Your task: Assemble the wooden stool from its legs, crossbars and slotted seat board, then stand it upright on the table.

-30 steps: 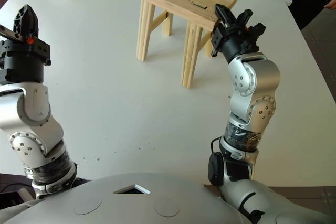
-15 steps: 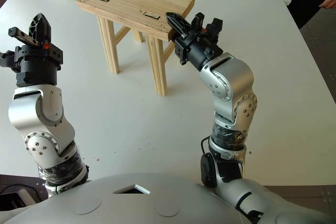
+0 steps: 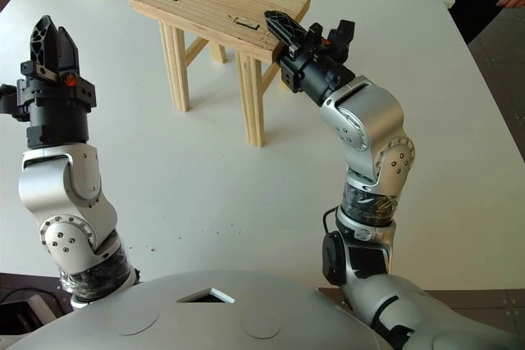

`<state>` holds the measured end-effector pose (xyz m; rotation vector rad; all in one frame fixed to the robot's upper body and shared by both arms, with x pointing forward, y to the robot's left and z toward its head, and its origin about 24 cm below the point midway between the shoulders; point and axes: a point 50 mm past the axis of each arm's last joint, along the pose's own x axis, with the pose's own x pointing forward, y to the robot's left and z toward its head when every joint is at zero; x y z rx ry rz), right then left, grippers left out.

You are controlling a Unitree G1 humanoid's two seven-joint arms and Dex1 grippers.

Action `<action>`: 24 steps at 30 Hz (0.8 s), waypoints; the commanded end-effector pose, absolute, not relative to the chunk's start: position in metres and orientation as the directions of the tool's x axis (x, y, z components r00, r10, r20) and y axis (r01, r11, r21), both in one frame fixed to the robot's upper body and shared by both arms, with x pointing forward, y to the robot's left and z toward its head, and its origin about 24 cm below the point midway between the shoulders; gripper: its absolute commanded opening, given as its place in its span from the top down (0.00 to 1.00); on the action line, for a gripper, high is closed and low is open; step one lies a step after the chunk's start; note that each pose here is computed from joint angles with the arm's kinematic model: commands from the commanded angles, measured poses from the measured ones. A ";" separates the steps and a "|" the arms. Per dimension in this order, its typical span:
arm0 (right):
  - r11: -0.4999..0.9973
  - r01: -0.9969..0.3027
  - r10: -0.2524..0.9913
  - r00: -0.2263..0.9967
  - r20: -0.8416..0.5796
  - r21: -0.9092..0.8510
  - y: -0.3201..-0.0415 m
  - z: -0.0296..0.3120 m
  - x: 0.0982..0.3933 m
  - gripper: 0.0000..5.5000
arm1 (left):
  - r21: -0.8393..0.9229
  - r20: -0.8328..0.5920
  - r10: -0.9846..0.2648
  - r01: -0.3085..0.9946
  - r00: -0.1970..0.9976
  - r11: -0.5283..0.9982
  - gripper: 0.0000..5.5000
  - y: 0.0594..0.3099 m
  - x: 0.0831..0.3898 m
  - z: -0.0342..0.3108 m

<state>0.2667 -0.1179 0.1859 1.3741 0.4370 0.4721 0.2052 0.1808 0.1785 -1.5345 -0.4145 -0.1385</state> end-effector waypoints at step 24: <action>0.990 -0.041 0.030 0.996 0.080 0.137 -0.195 0.130 0.283 0.34 | -0.088 0.216 0.254 -0.240 0.943 0.967 0.59 0.197 0.225 0.129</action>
